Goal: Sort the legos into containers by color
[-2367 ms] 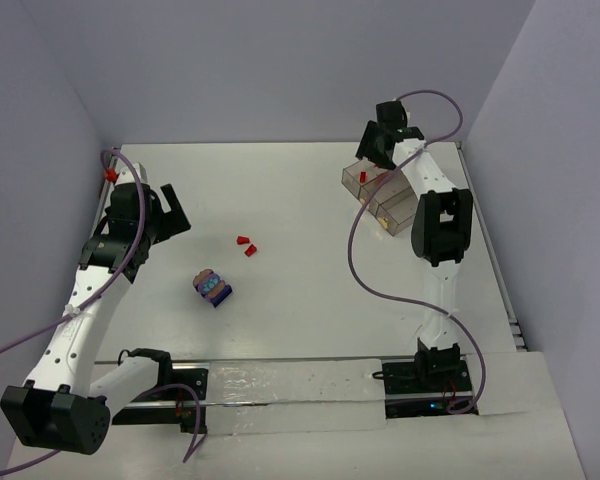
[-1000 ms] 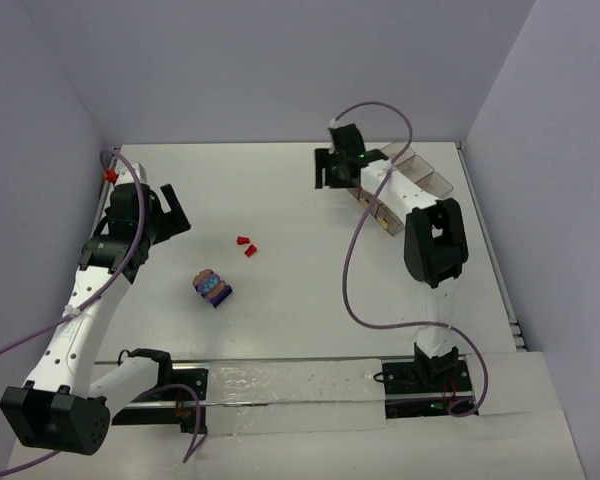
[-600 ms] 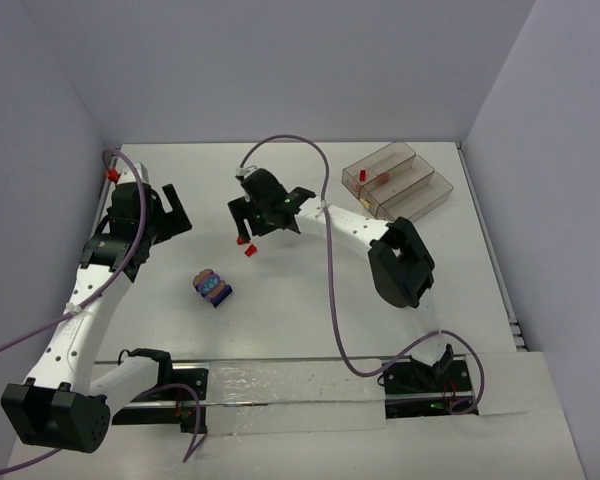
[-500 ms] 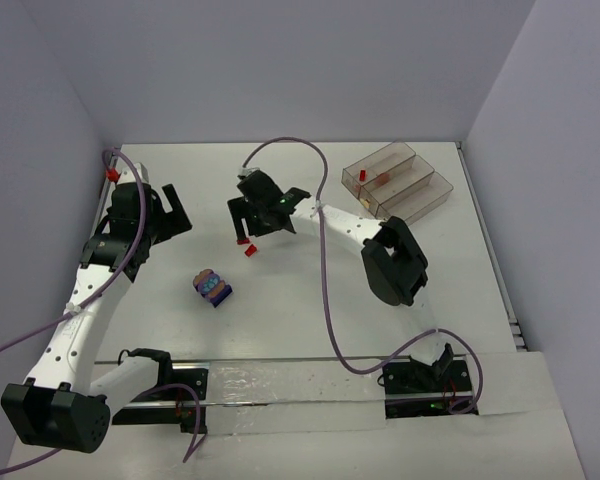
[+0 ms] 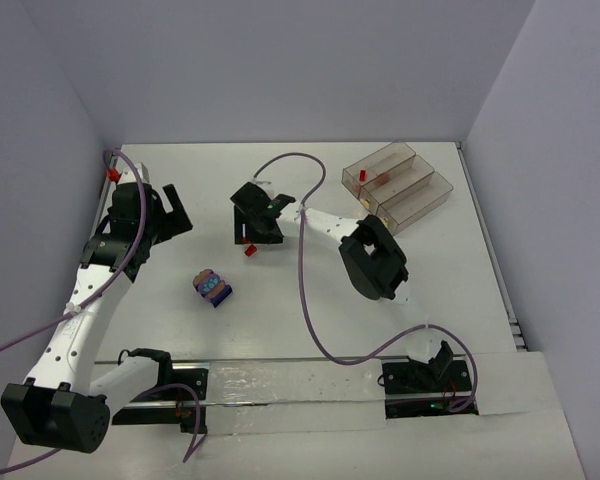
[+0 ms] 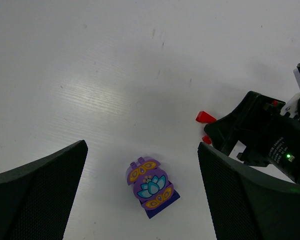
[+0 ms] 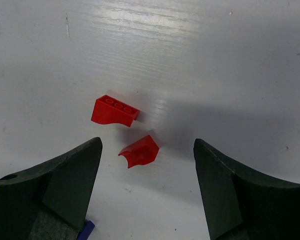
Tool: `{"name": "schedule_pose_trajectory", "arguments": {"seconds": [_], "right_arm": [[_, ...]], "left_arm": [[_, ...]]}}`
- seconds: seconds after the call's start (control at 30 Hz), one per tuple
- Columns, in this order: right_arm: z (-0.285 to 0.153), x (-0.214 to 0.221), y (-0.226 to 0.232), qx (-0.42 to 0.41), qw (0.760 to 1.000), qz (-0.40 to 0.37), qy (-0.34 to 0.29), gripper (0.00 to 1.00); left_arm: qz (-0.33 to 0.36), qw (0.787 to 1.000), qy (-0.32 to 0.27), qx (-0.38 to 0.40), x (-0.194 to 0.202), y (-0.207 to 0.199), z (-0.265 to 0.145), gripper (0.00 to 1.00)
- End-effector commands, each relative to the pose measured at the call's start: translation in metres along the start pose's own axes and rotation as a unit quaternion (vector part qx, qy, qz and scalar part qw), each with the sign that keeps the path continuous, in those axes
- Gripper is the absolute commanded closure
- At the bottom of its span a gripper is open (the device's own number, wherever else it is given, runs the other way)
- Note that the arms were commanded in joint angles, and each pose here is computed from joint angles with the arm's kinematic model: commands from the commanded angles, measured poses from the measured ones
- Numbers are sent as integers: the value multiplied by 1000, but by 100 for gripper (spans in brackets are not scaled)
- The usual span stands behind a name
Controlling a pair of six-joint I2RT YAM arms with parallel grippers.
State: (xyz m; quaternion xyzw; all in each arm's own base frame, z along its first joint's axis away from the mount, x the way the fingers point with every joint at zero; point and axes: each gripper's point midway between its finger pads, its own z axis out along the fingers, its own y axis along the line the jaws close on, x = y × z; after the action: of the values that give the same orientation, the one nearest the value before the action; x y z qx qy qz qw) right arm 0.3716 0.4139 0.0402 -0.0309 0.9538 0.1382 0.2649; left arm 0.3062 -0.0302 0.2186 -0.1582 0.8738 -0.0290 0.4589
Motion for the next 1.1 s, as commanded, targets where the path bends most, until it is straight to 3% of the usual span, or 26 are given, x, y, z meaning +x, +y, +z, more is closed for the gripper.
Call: {"name": "schedule_pose_trajectory", "arguments": {"seconds": [0.0, 0.43, 1.07], "right_arm": [[-3, -9, 13, 7, 1000, 14, -18, 19], [0, 13, -5, 86, 996, -16, -36, 20], [-20, 7, -44, 148, 986, -22, -70, 22]], "left_arm": [[-6, 1000, -19, 10, -8, -4, -4, 1], [-6, 1000, -18, 10, -6, -3, -4, 1], [-9, 1000, -18, 13, -4, -3, -7, 1]]}}
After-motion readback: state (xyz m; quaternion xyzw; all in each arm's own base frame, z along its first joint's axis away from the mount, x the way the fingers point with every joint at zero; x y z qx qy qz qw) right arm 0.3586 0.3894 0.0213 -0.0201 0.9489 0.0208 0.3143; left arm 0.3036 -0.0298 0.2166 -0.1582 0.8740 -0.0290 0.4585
